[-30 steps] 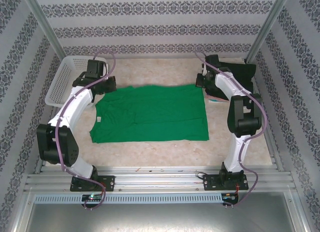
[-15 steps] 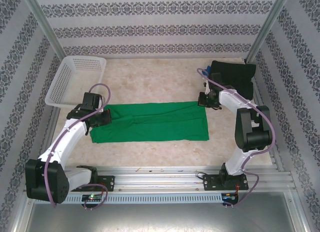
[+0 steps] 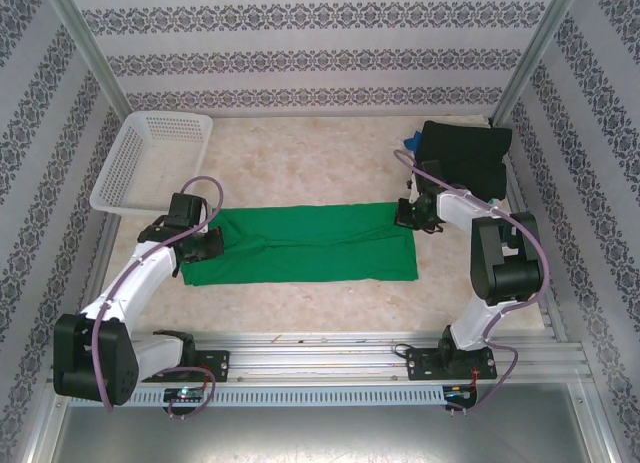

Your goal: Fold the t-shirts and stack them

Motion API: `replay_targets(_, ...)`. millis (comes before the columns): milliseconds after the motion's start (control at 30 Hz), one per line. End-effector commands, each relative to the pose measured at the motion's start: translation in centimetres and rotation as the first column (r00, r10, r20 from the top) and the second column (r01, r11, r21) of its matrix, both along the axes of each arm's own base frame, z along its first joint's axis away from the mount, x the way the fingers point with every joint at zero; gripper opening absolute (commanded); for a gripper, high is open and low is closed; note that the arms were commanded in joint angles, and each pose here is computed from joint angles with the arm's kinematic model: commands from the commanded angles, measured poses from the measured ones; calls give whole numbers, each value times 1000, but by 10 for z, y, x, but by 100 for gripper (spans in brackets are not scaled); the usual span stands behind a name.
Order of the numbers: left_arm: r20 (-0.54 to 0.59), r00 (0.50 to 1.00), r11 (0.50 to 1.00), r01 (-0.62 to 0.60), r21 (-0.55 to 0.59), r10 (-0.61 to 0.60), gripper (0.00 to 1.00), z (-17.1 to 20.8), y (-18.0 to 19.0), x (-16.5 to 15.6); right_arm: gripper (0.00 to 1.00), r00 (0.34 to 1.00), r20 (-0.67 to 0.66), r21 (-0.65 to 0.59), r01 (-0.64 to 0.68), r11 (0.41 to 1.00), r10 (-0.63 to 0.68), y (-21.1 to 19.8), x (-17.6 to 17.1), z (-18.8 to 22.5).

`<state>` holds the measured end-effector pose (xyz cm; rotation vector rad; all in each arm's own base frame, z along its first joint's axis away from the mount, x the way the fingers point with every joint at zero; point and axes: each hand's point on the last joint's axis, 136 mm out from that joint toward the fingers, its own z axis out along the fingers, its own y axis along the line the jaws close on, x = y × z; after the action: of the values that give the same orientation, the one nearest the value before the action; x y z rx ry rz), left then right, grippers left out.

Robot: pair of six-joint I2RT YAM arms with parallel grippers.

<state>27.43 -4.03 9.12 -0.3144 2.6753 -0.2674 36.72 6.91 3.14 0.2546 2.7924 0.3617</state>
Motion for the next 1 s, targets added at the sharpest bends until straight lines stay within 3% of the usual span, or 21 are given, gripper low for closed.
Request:
replay_targets(0, -4, 999, 999, -39, 27, 39, 0, -7, 8, 4, 7, 1000, -15, 0, 13, 1000, -13, 0, -9, -1)
replay_targets(300, -51, 998, 995, -42, 90, 47, 0, -16, 16, 31, 7, 1000, -3, -10, 22, 1000, -22, -2, -10, 3)
replay_targets(433, 38, 999, 997, -13, 75, 11, 0, 23, 9, 78, 7, 998, 59, -3, 22, 1000, -21, 0, 18, 30)
replay_targets(733, 220, 972, 985, 48, 164, -84, 0, 113, 8, 192, 7, 979, 202, -5, 9, 1000, -8, 3, 97, 90)
replay_targets(833, 216, 970, 985, 74, 159, -108, 0, 118, 4, 197, 7, 980, 200, 13, -2, 1000, 0, 7, 94, 90)
replay_targets(967, 183, 981, 991, 47, 127, -70, 0, 98, 7, 168, 7, 986, 168, 23, -2, 1000, -1, 6, 69, 70)
